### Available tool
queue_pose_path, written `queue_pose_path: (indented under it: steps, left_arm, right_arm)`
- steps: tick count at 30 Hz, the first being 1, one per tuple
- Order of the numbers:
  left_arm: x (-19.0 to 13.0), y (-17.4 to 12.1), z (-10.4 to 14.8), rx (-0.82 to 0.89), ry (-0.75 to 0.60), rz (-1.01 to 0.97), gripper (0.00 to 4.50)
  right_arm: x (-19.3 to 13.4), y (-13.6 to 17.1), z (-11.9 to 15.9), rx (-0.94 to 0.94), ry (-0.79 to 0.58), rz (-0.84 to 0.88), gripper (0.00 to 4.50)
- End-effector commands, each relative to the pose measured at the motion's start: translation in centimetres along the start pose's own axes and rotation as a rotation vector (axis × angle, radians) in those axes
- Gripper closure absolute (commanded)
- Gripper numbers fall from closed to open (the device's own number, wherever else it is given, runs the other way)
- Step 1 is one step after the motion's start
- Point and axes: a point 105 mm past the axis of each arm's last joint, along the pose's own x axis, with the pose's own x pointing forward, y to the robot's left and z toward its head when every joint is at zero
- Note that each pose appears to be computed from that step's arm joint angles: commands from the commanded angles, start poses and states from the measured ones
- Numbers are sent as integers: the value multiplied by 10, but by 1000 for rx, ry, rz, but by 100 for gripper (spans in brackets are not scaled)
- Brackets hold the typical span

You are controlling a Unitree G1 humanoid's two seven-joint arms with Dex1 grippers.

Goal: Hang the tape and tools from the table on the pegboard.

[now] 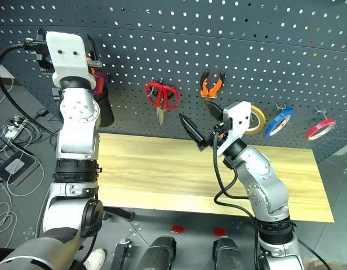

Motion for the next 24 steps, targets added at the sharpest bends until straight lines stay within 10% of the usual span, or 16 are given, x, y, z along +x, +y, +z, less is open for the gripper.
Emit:
queue_pose_path:
  steps: [1,13,24]
  left_arm:
    - [-6,6,25,-27,-60,-26,4]
    - [-96,-51,41,-137,-92,-469,4]
    - [-197,-69,-68,-241,391,-663,4]
  right_arm:
    - [-5,2,16,-52,-49,0,0]
    - [-46,-27,16,-147,46,-236,0]
    - [-88,-47,-23,-301,233,-502,0]
